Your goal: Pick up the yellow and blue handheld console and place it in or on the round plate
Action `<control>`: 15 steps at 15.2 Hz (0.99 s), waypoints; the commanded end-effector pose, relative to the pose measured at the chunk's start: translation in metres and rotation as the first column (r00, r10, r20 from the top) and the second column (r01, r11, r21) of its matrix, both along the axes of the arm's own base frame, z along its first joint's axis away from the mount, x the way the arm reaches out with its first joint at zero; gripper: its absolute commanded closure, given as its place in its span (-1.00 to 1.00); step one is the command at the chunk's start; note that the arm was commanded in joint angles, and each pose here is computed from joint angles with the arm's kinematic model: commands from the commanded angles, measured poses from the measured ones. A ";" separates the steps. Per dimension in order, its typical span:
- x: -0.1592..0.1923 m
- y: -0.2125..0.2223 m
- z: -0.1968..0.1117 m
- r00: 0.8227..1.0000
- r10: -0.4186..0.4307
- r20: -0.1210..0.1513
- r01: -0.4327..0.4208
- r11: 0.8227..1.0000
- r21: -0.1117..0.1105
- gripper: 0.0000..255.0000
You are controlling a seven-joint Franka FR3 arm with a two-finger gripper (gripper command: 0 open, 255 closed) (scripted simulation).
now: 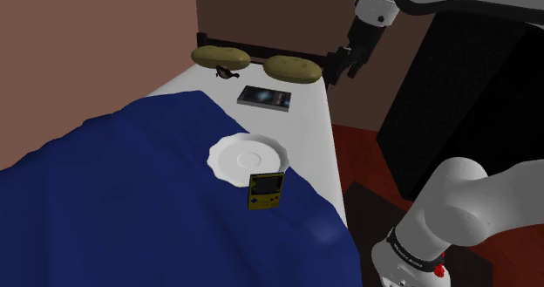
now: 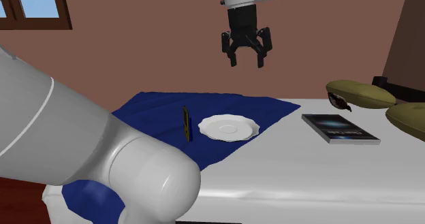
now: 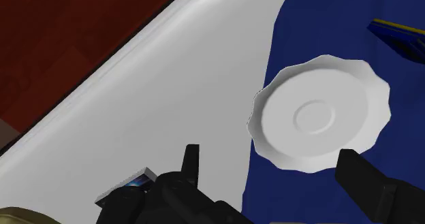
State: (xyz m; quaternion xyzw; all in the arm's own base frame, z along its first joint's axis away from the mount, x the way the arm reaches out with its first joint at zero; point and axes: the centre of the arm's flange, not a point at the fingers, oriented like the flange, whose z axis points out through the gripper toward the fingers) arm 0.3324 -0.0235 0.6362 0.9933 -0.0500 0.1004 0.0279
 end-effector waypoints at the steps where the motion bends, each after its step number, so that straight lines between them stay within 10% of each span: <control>1: 0.000 0.000 0.000 1.000 0.000 0.000 0.000 1.000 0.000 -1.00; 15: 0.022 0.148 -0.104 0.929 0.350 -0.119 -0.355 0.935 -0.025 -1.00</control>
